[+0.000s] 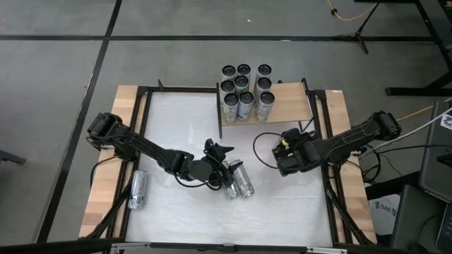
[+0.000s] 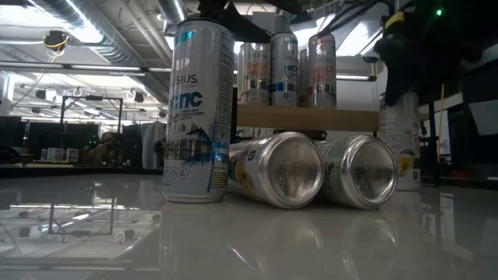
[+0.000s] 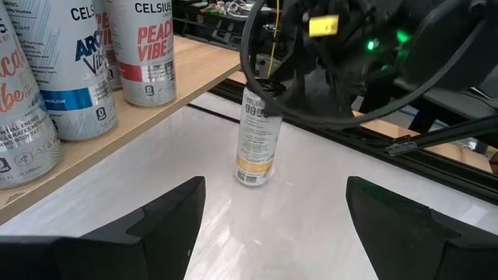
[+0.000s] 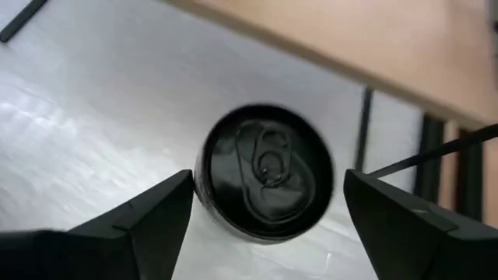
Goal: Place canned beverage on shelf
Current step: Put the orange soda can on the shelf
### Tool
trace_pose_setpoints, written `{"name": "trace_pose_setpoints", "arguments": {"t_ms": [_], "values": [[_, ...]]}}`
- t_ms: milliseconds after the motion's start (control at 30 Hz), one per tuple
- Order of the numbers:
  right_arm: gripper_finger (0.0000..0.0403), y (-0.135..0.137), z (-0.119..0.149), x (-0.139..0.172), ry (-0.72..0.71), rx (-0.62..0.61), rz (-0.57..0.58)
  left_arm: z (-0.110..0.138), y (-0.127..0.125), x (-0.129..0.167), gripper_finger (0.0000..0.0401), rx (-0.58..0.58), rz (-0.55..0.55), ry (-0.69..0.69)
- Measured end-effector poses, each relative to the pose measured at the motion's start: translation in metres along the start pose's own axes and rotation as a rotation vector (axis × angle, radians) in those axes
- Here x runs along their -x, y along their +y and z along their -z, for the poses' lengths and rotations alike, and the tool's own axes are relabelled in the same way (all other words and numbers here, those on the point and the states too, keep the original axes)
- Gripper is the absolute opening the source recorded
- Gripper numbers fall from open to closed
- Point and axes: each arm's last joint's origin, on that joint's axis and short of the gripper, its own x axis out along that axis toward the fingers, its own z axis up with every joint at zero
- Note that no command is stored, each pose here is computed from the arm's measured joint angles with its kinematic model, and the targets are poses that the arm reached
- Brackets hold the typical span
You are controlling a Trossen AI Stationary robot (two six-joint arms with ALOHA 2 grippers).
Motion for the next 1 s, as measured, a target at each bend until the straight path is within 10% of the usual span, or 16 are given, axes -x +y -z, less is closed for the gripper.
{"name": "trace_pose_setpoints", "arguments": {"t_ms": [467, 833, 1000], "values": [[0.0321, 0.0, -0.042, 0.048, -0.031, 0.234, -0.086, 0.0, 0.0, 0.0, 0.0306, 0.0, 0.0, 0.0], [0.0321, -0.002, -0.059, 0.08, 0.048, 1.123, -0.377, 0.0, 0.0, 0.0, 0.0306, -0.001, 0.0, 0.0], [0.0321, -0.021, -0.056, 0.083, 0.069, 1.275, -0.503, 0.0, 0.0, 0.0, 0.0306, 0.0, 0.0, 0.0]]}}
